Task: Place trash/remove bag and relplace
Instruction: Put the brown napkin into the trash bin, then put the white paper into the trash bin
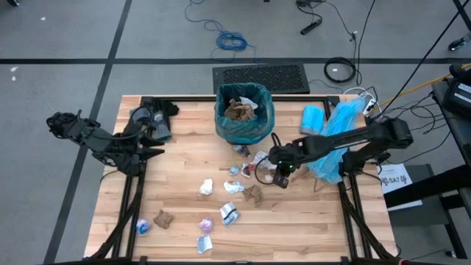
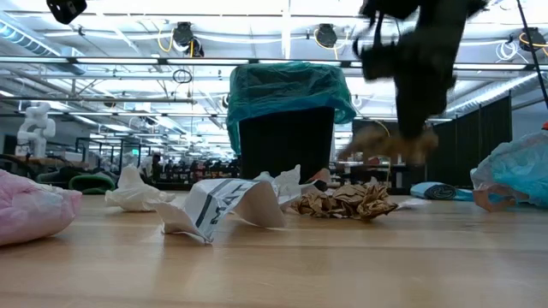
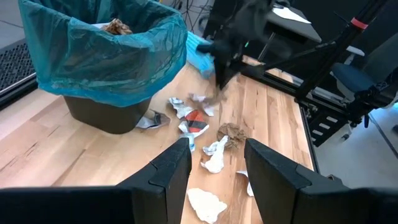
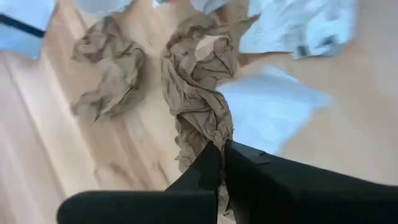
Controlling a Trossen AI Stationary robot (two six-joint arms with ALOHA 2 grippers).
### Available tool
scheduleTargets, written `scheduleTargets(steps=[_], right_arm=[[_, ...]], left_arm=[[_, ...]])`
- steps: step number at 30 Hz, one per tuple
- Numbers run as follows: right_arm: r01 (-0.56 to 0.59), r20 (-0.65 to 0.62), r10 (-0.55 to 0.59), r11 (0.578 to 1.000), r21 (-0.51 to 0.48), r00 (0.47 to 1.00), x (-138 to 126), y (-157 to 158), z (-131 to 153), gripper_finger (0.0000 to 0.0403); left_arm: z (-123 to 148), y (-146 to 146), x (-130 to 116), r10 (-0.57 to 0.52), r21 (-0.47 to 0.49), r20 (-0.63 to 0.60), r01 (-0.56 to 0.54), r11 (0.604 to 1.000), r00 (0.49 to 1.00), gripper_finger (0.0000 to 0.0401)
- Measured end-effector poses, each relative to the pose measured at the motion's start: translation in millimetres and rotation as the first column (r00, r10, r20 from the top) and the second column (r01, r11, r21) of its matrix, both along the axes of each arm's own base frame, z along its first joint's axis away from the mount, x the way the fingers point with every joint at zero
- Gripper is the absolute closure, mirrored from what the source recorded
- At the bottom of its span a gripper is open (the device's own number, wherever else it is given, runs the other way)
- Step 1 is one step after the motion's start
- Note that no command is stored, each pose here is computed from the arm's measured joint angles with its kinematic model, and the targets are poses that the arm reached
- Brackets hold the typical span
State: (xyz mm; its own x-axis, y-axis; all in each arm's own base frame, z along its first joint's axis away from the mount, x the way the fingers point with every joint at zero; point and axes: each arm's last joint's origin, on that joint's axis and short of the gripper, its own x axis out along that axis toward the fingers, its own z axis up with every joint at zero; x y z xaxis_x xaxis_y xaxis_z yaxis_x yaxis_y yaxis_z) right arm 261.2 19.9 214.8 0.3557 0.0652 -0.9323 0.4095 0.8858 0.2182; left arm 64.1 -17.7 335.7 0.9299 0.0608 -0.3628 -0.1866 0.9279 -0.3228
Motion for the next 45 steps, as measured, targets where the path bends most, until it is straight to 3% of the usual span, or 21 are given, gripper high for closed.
scheduleTargets(steps=[6,11,17,21,28,34,36,42,45], right_arm=[[0.028,0.074,-0.019,0.993,-0.118,0.997,-17.9,-3.0,94.0,0.0402],[0.117,0.253,-0.060,0.969,-0.217,0.966,-39.0,-8.8,169.7,0.0403],[0.171,0.427,-0.022,0.935,-0.312,0.904,-47.1,-18.5,218.1,0.0403],[0.205,0.501,0.000,0.912,-0.354,0.866,-29.4,-32.9,223.0,0.0403],[0.235,0.556,0.084,0.847,-0.477,0.827,27.8,-65.2,211.8,0.0400],[0.313,0.578,0.036,0.812,-0.492,0.815,64.4,-99.9,191.2,0.0373],[0.344,0.577,-0.011,0.812,-0.472,0.817,71.1,-113.1,182.6,0.0355],[0.339,0.560,-0.104,0.879,-0.336,0.822,78.4,-139.1,162.1,0.0292],[0.344,0.556,-0.116,0.881,-0.325,0.823,77.0,-142.3,161.4,0.0267]], left_arm=[[-1.5,0.4,-0.7,0.000,0.009,-0.016,0.000,1.000,1.000,0.0247],[-1.6,0.4,-0.7,0.000,0.009,-0.017,0.000,1.000,1.000,0.0247],[-1.6,0.4,-0.7,0.000,0.009,-0.017,0.000,1.000,1.000,0.0247],[-1.5,0.3,-0.6,0.000,0.008,-0.016,0.000,1.000,1.000,0.0247],[-1.4,0.3,-0.6,0.000,0.008,-0.015,0.000,1.000,1.000,0.0247],[-1.1,0.3,-0.5,0.000,0.005,-0.012,0.000,1.000,1.000,0.0247],[-1.1,0.3,-0.5,0.000,0.005,-0.012,0.000,1.000,1.000,0.0247],[-1.1,0.3,-0.5,0.000,0.005,-0.012,0.000,1.000,1.000,0.0247],[-1.1,0.3,-0.5,0.000,0.005,-0.012,0.000,1.000,1.000,0.0247]])
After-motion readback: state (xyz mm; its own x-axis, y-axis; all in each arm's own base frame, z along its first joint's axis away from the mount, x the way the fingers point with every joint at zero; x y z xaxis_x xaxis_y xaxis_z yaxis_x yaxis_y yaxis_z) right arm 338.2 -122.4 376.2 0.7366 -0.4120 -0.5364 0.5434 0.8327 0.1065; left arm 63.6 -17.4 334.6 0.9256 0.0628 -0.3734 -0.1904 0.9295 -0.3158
